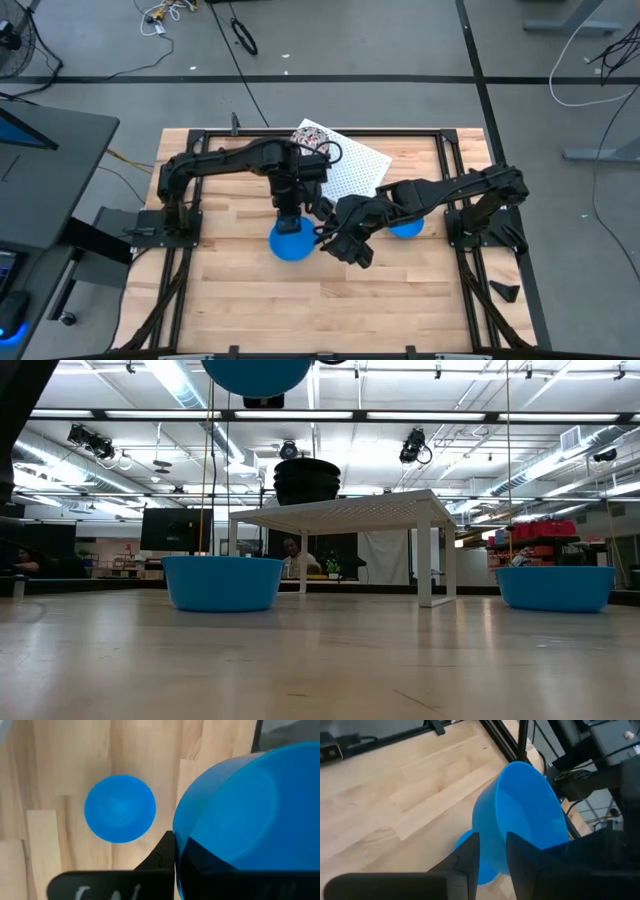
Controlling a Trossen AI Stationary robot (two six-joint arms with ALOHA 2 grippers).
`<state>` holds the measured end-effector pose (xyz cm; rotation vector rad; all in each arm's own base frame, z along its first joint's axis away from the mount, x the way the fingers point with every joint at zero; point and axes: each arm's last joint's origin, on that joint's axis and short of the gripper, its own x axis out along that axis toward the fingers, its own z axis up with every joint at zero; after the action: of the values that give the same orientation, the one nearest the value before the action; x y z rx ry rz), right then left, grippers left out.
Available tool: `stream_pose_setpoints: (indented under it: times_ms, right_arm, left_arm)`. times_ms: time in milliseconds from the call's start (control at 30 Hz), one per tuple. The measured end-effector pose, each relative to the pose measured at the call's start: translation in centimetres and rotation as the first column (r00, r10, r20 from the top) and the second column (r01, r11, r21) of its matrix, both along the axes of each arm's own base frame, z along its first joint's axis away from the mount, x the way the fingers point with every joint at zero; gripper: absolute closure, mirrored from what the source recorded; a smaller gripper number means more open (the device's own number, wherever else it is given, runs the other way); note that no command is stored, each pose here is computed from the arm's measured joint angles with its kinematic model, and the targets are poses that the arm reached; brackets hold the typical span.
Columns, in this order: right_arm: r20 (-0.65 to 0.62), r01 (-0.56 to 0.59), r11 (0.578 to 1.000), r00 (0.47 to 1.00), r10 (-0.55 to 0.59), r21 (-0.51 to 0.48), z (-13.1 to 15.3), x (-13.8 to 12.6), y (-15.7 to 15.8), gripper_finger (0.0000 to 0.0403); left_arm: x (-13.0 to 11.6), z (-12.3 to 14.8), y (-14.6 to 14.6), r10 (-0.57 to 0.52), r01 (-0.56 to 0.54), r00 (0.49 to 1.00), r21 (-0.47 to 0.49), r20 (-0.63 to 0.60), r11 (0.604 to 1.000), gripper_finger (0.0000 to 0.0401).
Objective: Pick & Place Mini bowls
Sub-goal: Put the bottom blue bowl on the shelf
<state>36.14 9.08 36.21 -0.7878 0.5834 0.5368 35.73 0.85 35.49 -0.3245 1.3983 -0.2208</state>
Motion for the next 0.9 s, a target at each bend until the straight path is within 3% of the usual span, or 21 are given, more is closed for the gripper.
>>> stream_pose_setpoints:
  times_ms: [167, 400, 467, 600, 667, 733, 833, 900]
  right_arm:
    - [0.007, -0.070, 0.997, 0.998, 0.070, 0.027, -0.1, 0.2, 0.2, 0.0307]
    - [0.018, -0.072, 0.997, 0.997, 0.071, 0.026, -0.7, 0.9, 0.4, 0.0307]
    - [0.004, -0.027, 0.998, 1.000, 0.027, 0.058, -0.7, 0.9, 0.4, 0.0307]
    - [-0.111, 0.171, 0.969, 0.982, -0.153, 0.177, -0.8, 0.4, 0.3, 0.0307]
    - [-0.176, 0.280, 0.923, 0.955, -0.239, 0.263, -0.8, 0.1, 0.3, 0.0307]
    - [-0.254, 0.415, 0.839, 0.905, -0.341, 0.351, -0.6, -0.1, 0.4, 0.0307]
    - [-0.400, 0.607, 0.661, 0.793, -0.460, 0.442, -0.6, -0.6, 0.3, 0.0307]
    - [-0.520, 0.732, 0.520, 0.680, -0.517, 0.440, -0.9, -1.0, -0.1, 0.0307]
  left_arm:
    - [0.0, 0.0, -0.3, -0.088, 0.088, 0.996, -0.005, 0.031, 0.996, 0.0398]
    - [0.0, 0.0, -0.3, -0.105, 0.105, 0.994, 0.006, 0.037, 0.994, 0.0398]
    - [0.0, 0.0, -0.2, -0.067, 0.067, 0.998, 0.014, 0.020, 0.998, 0.0398]
    - [0.0, 0.0, 0.2, 0.057, -0.056, 0.998, 0.034, -0.018, 0.998, 0.0397]
    - [0.0, 0.0, 0.5, 0.147, -0.146, 0.988, 0.025, -0.046, 0.989, 0.0395]
    - [0.0, 0.0, 0.6, 0.210, -0.210, 0.975, 0.015, -0.065, 0.978, 0.0393]
    - [0.0, 0.0, 0.7, 0.266, -0.265, 0.961, 0.024, -0.079, 0.964, 0.0397]
    - [0.0, 0.0, 0.7, 0.286, -0.285, 0.954, 0.028, -0.085, 0.958, 0.0397]
